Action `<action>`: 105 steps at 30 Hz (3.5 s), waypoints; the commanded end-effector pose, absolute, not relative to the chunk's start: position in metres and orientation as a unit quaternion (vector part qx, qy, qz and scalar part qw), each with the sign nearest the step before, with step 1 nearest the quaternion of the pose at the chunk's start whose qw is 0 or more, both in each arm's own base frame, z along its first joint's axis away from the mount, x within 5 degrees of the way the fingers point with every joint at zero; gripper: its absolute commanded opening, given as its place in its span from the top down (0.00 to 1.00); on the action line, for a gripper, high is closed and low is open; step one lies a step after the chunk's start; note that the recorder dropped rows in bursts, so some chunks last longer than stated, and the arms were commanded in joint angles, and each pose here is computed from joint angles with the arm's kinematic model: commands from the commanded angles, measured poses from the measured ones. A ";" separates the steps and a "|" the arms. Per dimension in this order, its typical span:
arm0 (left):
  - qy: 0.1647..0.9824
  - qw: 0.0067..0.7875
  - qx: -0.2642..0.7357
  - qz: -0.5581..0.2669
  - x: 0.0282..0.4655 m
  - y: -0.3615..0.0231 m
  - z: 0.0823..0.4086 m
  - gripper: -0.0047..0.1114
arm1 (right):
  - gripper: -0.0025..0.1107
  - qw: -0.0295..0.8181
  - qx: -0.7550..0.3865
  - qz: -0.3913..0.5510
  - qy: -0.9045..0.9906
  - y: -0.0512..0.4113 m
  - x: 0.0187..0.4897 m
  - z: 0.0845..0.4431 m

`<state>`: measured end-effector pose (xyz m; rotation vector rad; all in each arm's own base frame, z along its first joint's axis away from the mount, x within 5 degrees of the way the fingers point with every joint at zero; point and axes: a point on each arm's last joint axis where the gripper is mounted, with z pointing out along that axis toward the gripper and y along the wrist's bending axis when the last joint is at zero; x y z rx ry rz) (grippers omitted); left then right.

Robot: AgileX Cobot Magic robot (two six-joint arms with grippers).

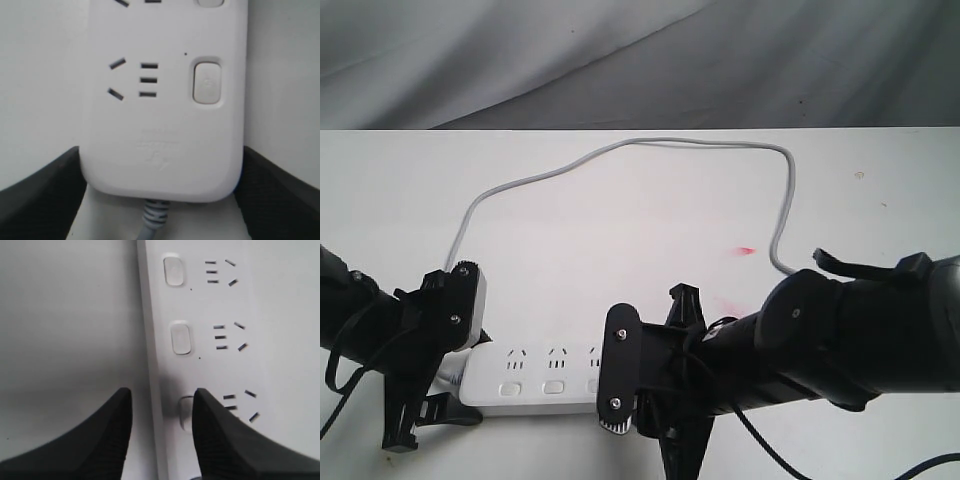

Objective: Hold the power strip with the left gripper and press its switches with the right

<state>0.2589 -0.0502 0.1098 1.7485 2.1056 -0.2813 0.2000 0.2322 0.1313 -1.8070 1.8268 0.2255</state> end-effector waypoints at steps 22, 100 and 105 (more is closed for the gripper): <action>0.748 0.192 0.630 -0.084 0.261 -0.048 0.108 0.49 | 0.65 0.266 -0.674 0.101 0.681 0.242 0.206 0.126; 0.748 0.192 0.630 -0.084 0.261 -0.048 0.108 0.49 | 0.66 0.195 -0.670 0.116 0.707 0.221 0.182 0.098; 0.748 0.192 0.630 -0.084 0.261 -0.048 0.108 0.49 | 0.66 0.208 -0.670 0.116 0.703 0.221 0.182 0.106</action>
